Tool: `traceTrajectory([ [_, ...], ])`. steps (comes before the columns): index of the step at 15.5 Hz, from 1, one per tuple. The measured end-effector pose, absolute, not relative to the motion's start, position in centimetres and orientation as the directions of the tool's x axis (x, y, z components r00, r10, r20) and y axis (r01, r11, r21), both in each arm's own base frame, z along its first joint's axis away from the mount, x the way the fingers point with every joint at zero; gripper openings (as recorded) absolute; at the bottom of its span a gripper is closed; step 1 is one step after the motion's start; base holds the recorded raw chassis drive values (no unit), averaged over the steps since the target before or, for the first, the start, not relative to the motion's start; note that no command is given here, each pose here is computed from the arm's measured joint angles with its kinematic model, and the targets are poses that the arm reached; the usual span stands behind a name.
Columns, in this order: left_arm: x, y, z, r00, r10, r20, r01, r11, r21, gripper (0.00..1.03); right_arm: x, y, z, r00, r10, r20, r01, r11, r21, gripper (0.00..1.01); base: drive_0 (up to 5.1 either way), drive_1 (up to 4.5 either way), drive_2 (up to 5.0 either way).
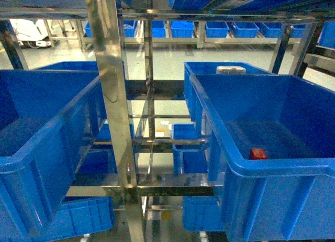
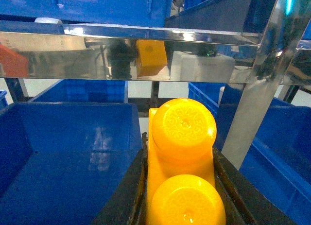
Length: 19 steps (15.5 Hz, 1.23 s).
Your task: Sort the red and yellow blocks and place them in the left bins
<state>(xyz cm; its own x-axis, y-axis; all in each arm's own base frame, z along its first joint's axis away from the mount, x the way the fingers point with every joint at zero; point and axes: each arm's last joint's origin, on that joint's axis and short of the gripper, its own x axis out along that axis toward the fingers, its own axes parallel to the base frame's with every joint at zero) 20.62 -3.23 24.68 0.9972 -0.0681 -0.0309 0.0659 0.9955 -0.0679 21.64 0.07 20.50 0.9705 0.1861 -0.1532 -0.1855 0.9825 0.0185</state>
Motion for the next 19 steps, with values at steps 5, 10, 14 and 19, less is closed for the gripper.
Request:
traceTrajectory([
  [5,20.9,-2.5,24.1,0.996,-0.039,-0.075,0.033,0.997,-0.069,0.27,21.2,0.1,21.5,0.978,0.180,-0.106,-0.181,0.984,0.007,0.98,0.0,0.00,0.0],
  [10,26.0,2.1,19.9,0.979,0.079,-0.186,-0.100,0.989,-0.105,0.27,21.2,0.1,21.6,0.979,0.180,-0.100,-0.180,0.984,0.005,0.98,0.0,0.00,0.0],
  [14,29.8,6.0,17.1,0.961,0.152,-0.232,-0.176,0.981,-0.086,0.27,21.2,0.1,21.6,0.979,0.180,-0.099,-0.180,0.984,0.005,0.98,0.0,0.00,0.0],
  [19,33.8,9.4,12.6,0.936,0.147,-0.321,-0.175,0.983,-0.060,0.27,21.2,0.1,21.6,0.979,0.180,-0.099,-0.181,0.984,0.005,0.98,0.0,0.00,0.0],
])
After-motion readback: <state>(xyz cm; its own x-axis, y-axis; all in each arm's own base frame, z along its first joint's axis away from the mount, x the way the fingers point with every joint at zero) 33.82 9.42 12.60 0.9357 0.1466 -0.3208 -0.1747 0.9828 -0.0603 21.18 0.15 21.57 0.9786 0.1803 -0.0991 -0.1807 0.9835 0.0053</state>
